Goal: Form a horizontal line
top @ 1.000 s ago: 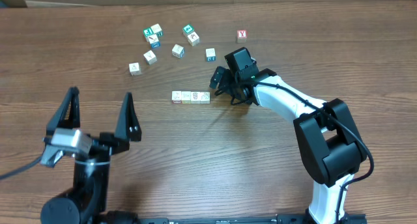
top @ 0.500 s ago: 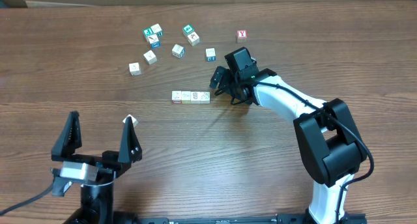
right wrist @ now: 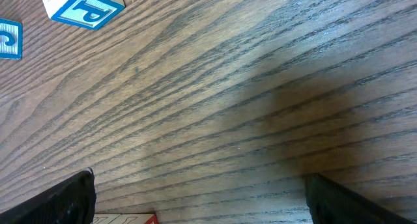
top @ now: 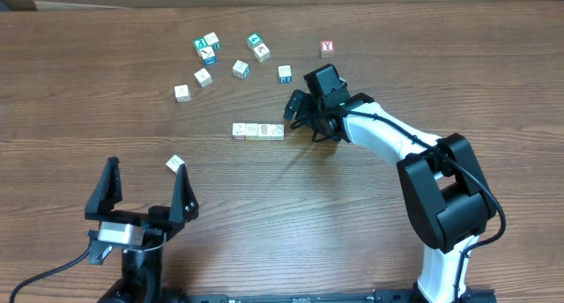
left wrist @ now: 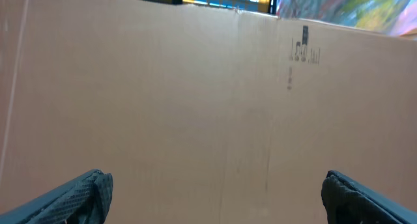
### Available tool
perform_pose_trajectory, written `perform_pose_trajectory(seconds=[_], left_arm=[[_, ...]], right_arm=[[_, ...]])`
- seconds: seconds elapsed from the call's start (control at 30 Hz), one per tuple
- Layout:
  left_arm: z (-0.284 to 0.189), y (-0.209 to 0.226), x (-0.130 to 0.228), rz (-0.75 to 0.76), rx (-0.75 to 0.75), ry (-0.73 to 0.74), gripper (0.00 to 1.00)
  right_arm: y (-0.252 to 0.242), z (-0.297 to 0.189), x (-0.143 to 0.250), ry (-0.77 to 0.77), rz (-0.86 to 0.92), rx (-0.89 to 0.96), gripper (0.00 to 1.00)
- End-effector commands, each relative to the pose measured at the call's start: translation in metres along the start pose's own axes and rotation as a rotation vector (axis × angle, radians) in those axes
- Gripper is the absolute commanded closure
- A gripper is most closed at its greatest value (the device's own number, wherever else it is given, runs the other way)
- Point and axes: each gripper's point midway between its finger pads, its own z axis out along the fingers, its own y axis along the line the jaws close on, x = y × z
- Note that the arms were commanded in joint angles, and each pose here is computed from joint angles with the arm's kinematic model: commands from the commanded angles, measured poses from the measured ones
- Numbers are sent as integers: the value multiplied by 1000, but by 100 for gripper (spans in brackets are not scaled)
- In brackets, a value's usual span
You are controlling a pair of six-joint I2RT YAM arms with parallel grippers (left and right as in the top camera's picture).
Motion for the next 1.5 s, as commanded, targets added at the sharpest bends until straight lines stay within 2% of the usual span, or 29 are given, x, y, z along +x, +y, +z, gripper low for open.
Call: perform_pose_trajectory(seconds=[0.0,0.4,0.67,0.87,1.03,1.47], left_arm=[[-3,1,15,13,4,17,1],[-9,8,66,11,-10,121,0],[-17,13,102,10,-29,248,0],[-29,19,137,25,-50,398,0],[-50,23,176,17,-71,581,0],[-49,22,175,15,-66,577,0]], right_arm=[[-49,27,24,69,22,141,0],[-49,27,24,69,22,141,0],[-49,27,24,69,22,141,0],[-49,27,24,69,22,141,0],[-49,27,24,69,22,141,0],[-49,27,24,69,22,140,0]])
